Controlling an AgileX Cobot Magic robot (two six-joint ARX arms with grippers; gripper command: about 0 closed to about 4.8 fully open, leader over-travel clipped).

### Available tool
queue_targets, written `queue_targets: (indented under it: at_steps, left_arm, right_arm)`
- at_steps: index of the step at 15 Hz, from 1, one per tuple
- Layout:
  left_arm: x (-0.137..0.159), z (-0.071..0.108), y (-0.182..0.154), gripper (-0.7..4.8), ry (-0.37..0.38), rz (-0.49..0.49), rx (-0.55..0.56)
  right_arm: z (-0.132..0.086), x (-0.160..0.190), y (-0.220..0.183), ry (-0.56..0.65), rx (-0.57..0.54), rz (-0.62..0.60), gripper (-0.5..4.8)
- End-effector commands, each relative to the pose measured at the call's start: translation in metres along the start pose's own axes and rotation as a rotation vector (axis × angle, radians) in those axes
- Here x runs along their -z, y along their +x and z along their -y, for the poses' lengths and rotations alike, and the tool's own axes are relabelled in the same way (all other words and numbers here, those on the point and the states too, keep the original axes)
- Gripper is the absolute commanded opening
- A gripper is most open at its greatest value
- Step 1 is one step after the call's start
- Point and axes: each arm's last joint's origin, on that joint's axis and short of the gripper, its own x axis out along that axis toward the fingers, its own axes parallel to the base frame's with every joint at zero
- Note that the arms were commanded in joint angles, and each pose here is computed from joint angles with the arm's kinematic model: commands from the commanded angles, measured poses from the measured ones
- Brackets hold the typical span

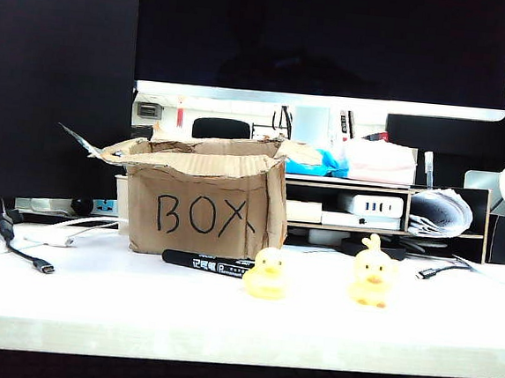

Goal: Put the doll that is least similar in color compared to the others into the paper box.

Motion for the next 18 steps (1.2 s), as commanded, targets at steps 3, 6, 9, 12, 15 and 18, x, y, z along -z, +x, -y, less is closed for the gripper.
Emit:
queue_targets:
  at_steps: [3, 6, 9, 12, 15, 18]
  left_arm:
    - [-0.001, 0.000, 0.000, -0.05, 0.002, 0.007, 0.004]
    - [-0.001, 0.000, 0.000, -0.05, 0.002, 0.007, 0.004]
    - [-0.001, 0.000, 0.000, -0.05, 0.002, 0.007, 0.004]
    - [-0.001, 0.000, 0.000, -0.05, 0.002, 0.007, 0.003]
    - [-0.001, 0.000, 0.000, -0.05, 0.002, 0.007, 0.003]
    - [-0.001, 0.000, 0.000, -0.05, 0.002, 0.007, 0.003]
  right_arm:
    - [-0.002, 0.041, -0.014, 0.079, 0.070, 0.128, -0.01]
    - [0.001, 0.071, -0.008, 0.072, 0.122, 0.120, -0.01]
    - [0.001, 0.081, -0.006, 0.022, 0.129, 0.054, -0.01]
    - [0.000, 0.081, -0.005, 0.020, 0.129, 0.051, -0.01]
    - [0.000, 0.081, -0.005, 0.020, 0.129, 0.051, -0.01]
    - [0.009, 0.082, -0.014, 0.056, 0.135, 0.084, -0.01]
